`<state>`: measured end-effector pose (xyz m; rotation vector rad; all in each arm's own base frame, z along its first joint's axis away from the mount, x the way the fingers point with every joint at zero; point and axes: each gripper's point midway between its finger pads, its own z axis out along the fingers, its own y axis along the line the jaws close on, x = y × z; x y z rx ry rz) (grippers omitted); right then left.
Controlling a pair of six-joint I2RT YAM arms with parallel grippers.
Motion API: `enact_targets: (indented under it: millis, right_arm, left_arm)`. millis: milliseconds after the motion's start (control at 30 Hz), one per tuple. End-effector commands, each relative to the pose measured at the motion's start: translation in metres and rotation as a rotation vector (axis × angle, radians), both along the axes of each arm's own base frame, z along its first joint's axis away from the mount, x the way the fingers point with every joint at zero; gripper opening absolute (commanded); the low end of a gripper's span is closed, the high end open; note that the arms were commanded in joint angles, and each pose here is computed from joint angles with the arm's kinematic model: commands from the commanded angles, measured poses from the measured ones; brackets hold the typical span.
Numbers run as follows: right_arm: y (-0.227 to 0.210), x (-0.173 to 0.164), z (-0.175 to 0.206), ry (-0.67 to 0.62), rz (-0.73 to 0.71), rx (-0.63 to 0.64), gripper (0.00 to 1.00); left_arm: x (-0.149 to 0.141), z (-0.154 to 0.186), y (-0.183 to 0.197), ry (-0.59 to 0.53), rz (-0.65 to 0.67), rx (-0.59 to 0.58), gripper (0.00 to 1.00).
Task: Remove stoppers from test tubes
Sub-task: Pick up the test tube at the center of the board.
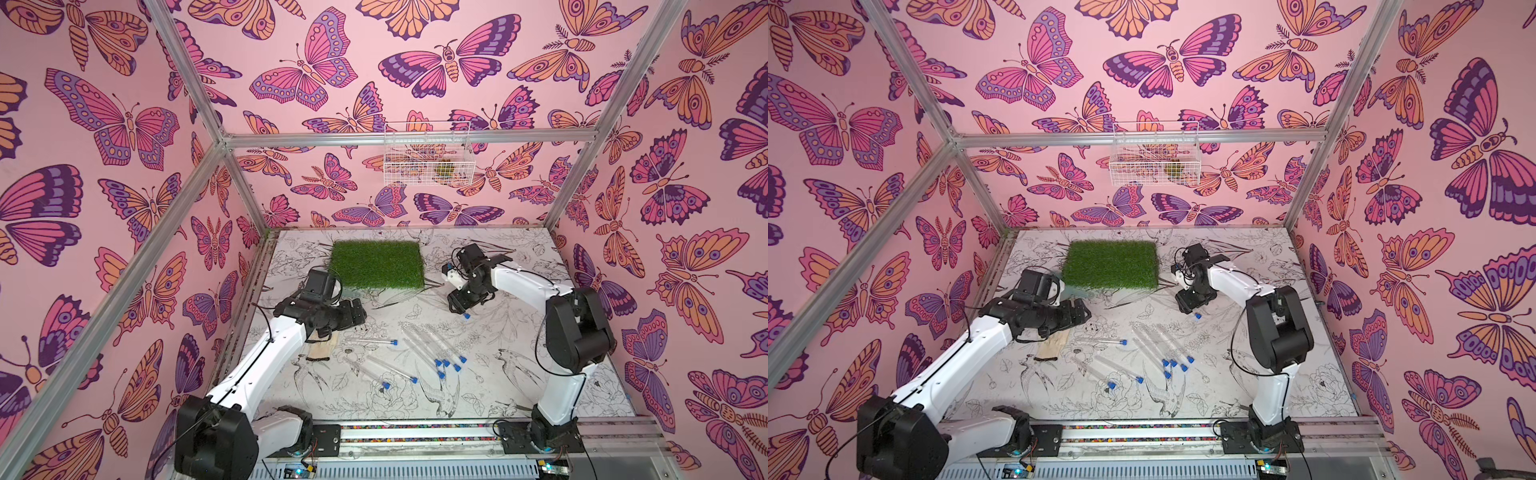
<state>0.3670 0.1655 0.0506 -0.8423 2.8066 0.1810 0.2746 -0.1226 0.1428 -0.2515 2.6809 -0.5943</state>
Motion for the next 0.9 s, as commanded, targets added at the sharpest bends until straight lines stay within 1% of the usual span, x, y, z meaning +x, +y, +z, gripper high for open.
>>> enact_targets:
  millis: [0,133,233,333,433,533,700,867]
  right_arm:
    - [-0.002,0.022,-0.008,-0.019,0.004,-0.041,0.68]
    - [0.004,0.027,-0.018,0.007,0.002,-0.029,0.67]
    - [0.004,0.029,-0.024,0.016,-0.004,-0.045,0.64]
    - [0.004,0.028,-0.029,0.031,0.009,-0.068,0.57]
    - [0.005,0.023,-0.033,0.048,0.024,-0.095,0.47]
    - [0.003,0.018,-0.039,0.068,0.032,-0.111,0.43]
    - [0.001,0.011,-0.043,0.095,0.05,-0.141,0.4]
    - [0.001,0.005,-0.042,0.105,0.063,-0.164,0.32]
  left_arm:
    - [-0.007,0.0,0.004,0.005,0.004,0.0,0.96]
    - [-0.007,-0.002,0.008,0.012,0.004,0.017,0.96]
    - [-0.006,-0.003,0.009,0.014,0.005,0.021,0.96]
    - [-0.005,-0.004,0.01,0.019,0.002,0.025,0.96]
    - [-0.005,-0.007,0.01,0.03,0.004,0.028,0.96]
    - [-0.005,-0.008,0.01,0.035,0.005,0.026,0.96]
    - [-0.007,-0.01,0.012,0.035,0.007,0.028,0.96]
    - [-0.011,-0.013,0.014,0.043,0.017,0.027,0.96]
